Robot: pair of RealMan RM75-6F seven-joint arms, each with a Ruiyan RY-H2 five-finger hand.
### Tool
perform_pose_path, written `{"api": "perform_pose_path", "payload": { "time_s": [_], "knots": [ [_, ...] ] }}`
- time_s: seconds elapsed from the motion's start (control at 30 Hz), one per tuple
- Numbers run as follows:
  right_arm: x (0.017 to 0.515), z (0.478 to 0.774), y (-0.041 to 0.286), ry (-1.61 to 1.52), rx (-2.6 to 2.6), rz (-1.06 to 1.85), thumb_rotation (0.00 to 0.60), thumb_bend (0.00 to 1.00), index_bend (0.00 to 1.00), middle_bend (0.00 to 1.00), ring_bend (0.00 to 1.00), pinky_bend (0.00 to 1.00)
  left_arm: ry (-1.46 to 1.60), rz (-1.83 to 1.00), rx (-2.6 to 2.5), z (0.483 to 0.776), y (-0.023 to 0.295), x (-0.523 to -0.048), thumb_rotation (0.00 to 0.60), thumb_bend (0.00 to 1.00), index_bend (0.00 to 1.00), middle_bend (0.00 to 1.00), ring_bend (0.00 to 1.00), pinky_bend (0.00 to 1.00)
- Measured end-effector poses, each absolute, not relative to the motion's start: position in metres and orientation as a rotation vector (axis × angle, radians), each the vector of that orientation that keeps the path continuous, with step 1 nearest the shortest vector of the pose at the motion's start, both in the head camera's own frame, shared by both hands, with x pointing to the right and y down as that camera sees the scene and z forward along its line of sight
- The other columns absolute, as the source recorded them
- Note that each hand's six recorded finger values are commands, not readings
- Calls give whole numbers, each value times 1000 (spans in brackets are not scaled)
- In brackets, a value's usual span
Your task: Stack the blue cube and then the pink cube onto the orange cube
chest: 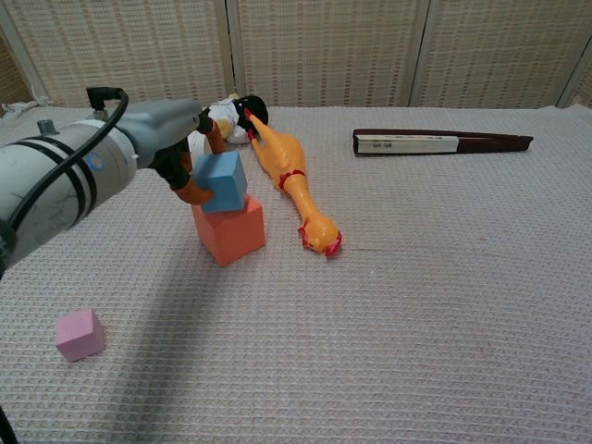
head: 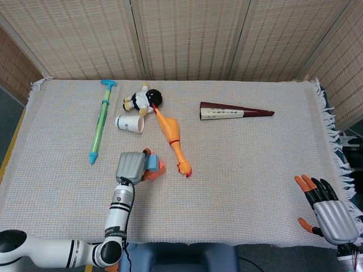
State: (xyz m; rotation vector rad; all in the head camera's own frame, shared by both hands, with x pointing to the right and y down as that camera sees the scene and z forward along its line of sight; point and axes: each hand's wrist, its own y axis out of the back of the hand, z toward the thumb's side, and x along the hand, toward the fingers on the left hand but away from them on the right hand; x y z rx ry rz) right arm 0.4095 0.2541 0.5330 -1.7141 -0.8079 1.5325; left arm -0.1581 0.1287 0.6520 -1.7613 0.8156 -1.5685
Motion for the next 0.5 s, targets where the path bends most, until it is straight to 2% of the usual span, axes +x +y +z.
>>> {"api": "perform_pose_path", "payload": {
  "time_s": [0.5],
  "knots": [
    [411, 532, 253, -813, -1723, 1530, 600, 116, 0, 0, 0, 0, 811, -1668, -1702, 663, 121, -156, 600, 330, 651, 1000, 1000, 1000]
  ]
}}
